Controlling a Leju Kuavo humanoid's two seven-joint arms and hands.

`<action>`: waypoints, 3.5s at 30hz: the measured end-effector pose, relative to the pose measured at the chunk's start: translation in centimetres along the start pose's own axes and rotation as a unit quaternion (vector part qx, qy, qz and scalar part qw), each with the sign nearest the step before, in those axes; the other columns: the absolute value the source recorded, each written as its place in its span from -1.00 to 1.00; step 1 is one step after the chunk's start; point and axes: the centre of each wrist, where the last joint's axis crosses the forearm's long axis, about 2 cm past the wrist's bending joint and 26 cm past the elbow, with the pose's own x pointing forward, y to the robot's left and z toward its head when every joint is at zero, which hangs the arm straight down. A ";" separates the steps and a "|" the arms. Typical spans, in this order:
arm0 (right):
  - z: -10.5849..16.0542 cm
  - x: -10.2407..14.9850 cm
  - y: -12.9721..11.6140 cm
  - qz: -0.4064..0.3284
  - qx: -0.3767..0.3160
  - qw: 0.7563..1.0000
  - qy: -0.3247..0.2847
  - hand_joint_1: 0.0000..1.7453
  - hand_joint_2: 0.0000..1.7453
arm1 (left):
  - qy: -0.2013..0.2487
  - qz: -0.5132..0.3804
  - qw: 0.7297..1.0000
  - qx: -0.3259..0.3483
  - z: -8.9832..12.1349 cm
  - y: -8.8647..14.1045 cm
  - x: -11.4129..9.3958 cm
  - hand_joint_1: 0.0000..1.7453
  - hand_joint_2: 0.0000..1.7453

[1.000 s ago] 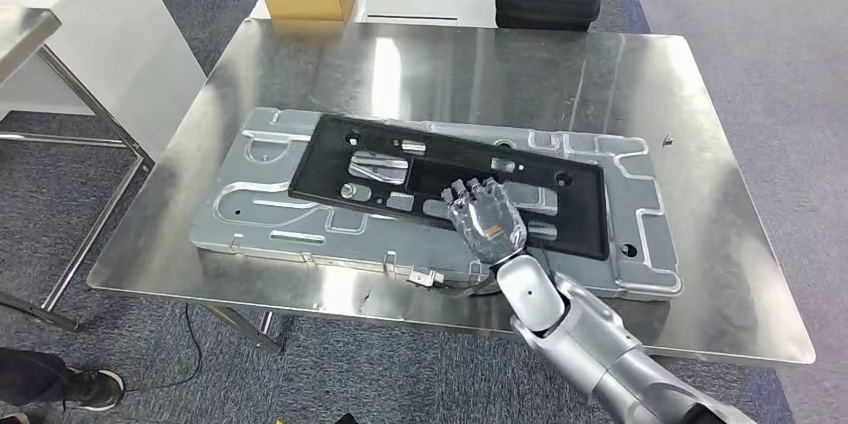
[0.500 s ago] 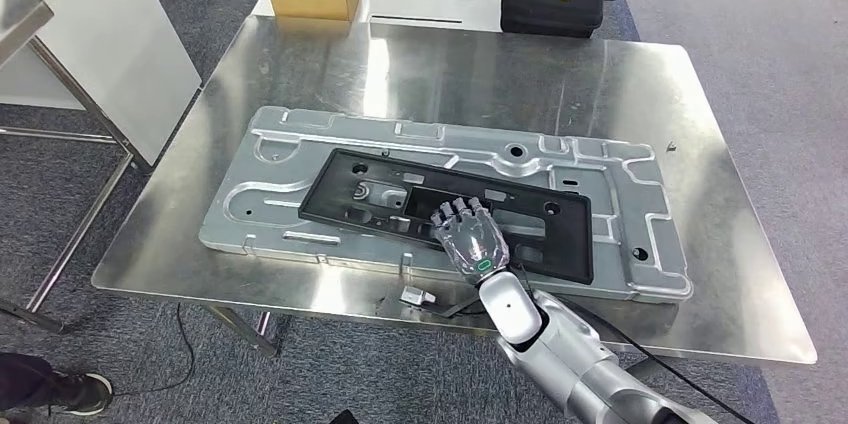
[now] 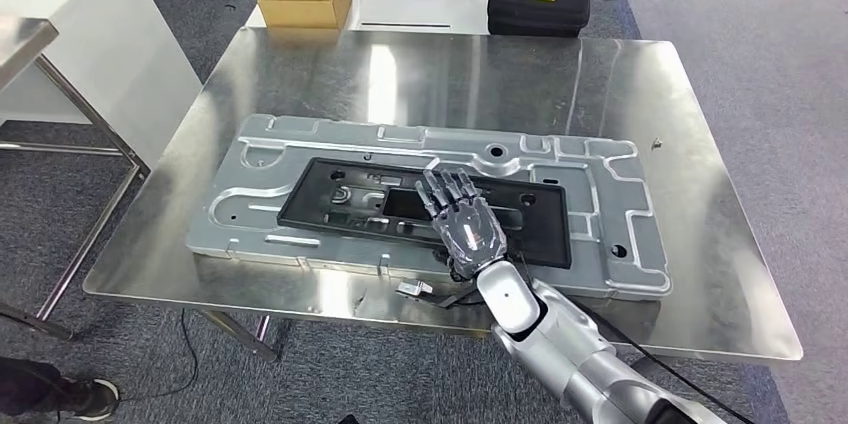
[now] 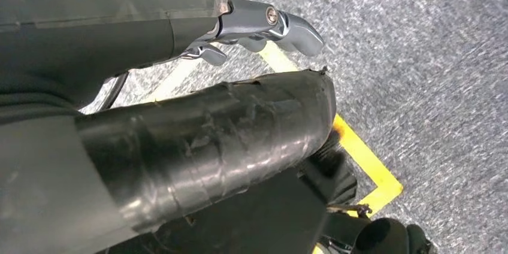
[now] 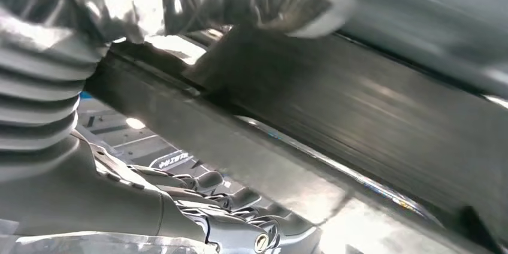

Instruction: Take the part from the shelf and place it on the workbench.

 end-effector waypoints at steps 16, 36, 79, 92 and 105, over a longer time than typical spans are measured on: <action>4.0 -6.8 -0.4 0.018 0.117 0.993 -0.019 -1.00 -1.00 | 0.021 0.043 0.999 0.023 0.8 -0.5 -1.7 -1.00 -1.00; 21.7 -5.1 -5.1 -0.160 -0.240 0.951 0.108 -1.00 -1.00 | 0.040 0.066 0.995 0.070 1.8 -0.8 -3.7 -1.00 -1.00; 23.4 -1.3 -6.3 -0.479 -0.371 0.750 0.264 -1.00 1.00 | 0.058 0.082 0.990 0.098 1.8 -1.2 -3.4 -1.00 -1.00; 23.3 -1.0 -6.3 -0.472 -0.382 0.746 0.273 -1.00 1.00 | 0.059 0.082 0.990 0.099 1.9 -1.2 -3.5 -1.00 -1.00; 23.2 -0.8 -6.3 -0.472 -0.383 0.745 0.274 -1.00 1.00 | 0.060 0.082 0.990 0.099 1.9 -1.1 -3.5 -1.00 -1.00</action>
